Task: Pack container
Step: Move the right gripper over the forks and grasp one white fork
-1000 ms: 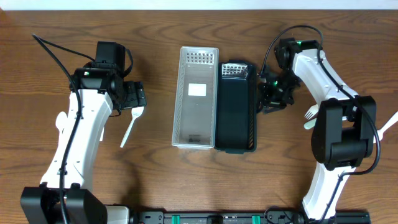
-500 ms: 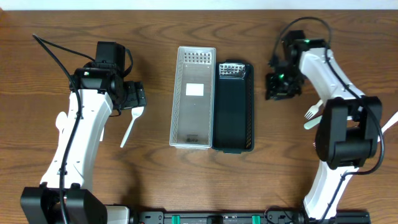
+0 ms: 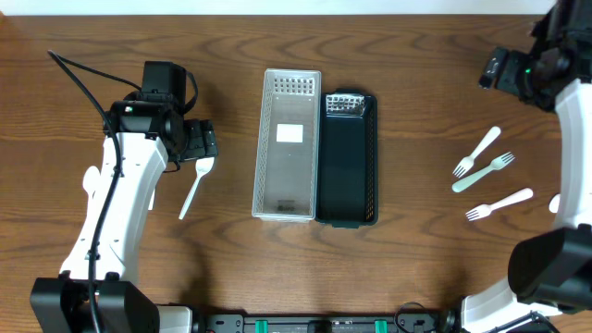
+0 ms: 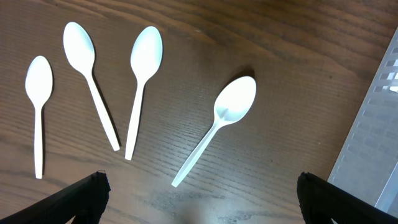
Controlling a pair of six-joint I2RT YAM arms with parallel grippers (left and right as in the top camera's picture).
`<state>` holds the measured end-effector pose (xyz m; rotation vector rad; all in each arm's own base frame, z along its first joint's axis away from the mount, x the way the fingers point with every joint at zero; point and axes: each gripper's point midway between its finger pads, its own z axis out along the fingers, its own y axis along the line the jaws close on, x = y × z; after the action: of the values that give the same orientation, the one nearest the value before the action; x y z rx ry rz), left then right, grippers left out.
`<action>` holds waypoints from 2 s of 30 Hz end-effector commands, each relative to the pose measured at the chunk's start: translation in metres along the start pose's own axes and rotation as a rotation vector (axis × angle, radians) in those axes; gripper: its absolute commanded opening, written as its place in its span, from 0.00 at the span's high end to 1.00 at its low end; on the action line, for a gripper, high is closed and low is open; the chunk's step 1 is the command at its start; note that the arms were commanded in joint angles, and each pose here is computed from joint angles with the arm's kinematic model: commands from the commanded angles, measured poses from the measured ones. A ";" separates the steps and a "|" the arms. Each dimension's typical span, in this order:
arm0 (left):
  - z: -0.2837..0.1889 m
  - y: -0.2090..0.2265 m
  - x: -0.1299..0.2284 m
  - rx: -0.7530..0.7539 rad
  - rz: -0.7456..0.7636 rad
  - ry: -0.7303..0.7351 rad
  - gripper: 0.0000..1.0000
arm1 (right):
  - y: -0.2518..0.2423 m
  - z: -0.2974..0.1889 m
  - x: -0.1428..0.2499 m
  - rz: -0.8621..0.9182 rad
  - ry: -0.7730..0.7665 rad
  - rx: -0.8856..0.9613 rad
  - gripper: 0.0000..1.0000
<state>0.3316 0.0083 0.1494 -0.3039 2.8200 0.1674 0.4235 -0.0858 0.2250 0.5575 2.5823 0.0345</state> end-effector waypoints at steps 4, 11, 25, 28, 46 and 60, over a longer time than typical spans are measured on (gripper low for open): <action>-0.008 0.003 -0.006 -0.002 -0.022 -0.028 0.02 | -0.038 0.050 0.039 0.290 0.132 0.213 0.01; -0.008 0.003 -0.006 -0.002 -0.022 -0.028 0.02 | -0.041 0.108 0.093 0.319 0.284 0.220 0.01; -0.008 0.003 -0.006 -0.002 -0.022 -0.028 0.02 | -0.036 0.154 0.133 0.254 0.416 0.178 0.01; -0.008 0.003 -0.006 -0.002 -0.023 -0.028 0.02 | -0.035 0.159 0.135 0.253 0.424 0.176 0.01; -0.008 0.003 -0.006 -0.002 -0.022 -0.028 0.02 | -0.034 0.174 0.148 0.241 0.448 0.153 0.01; -0.008 0.003 -0.006 -0.002 -0.022 -0.028 0.02 | -0.035 0.177 0.158 0.243 0.466 0.151 0.01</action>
<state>0.3316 0.0083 0.1494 -0.3039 2.8200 0.1674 0.3716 -0.0739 -0.0027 1.0491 2.9381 0.0457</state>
